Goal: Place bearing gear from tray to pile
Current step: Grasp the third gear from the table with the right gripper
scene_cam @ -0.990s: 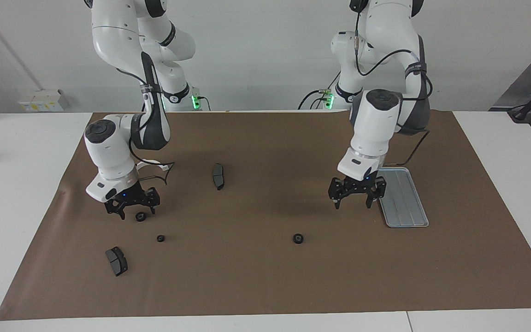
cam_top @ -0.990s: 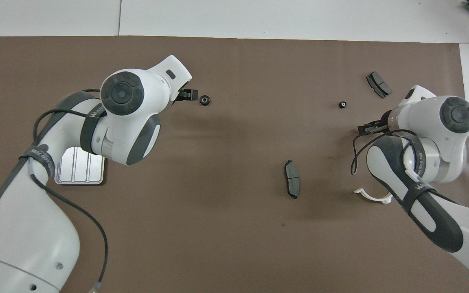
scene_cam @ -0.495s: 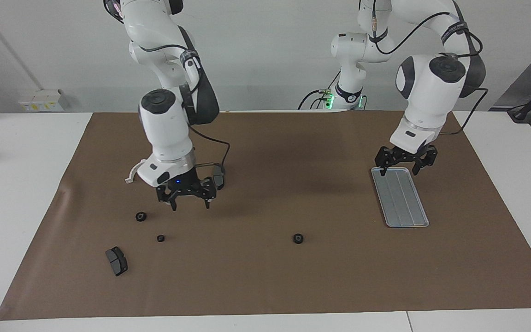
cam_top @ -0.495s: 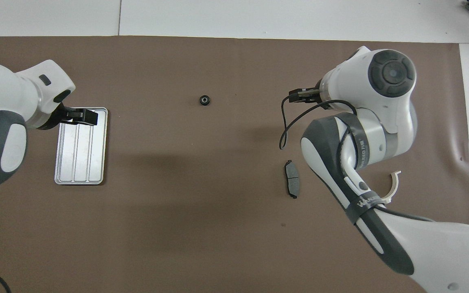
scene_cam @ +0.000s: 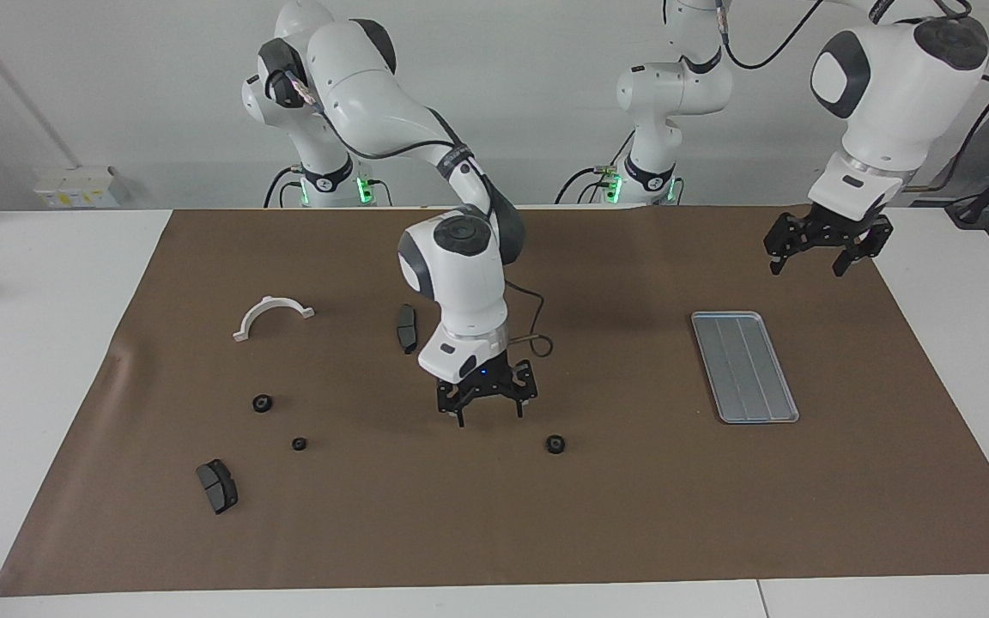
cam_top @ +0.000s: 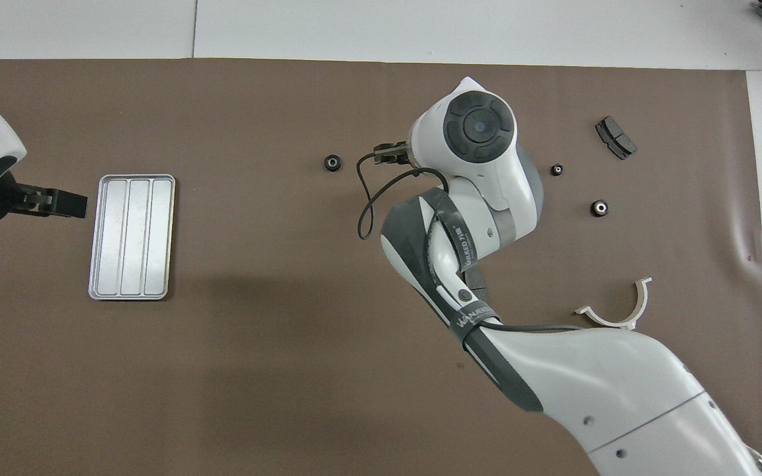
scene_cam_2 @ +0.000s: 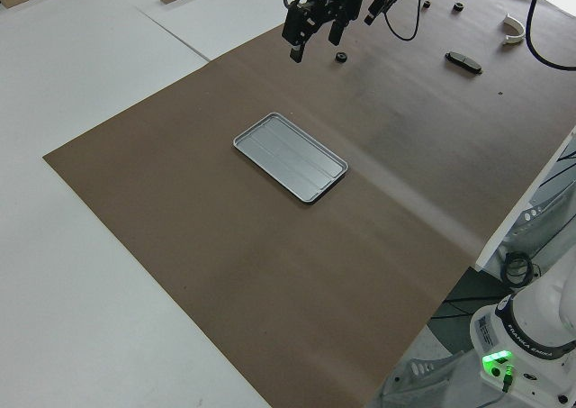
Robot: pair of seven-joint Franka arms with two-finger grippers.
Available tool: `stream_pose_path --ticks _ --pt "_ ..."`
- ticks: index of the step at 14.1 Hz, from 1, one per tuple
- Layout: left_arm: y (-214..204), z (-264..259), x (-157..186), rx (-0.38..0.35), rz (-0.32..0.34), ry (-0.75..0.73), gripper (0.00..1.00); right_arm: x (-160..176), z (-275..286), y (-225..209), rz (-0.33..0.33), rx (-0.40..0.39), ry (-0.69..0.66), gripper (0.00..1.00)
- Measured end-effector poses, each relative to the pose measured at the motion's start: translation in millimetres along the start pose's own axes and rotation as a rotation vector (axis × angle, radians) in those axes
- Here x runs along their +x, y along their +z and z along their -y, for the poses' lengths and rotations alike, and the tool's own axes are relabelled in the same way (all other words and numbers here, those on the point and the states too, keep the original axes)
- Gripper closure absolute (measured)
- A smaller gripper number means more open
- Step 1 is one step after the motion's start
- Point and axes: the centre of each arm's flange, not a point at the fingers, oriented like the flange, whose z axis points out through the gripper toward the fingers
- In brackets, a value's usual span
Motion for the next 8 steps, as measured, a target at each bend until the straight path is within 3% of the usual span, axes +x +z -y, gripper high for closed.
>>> stream_pose_path --ticks 4,8 --pt "-39.7 5.9 -2.3 -0.032 0.004 -0.016 0.00 -4.2 19.7 10.3 -0.037 0.023 -0.002 0.00" --pt "-37.5 3.4 -7.2 -0.044 0.054 -0.013 0.00 -24.4 49.5 37.2 -0.070 0.046 -0.056 0.00"
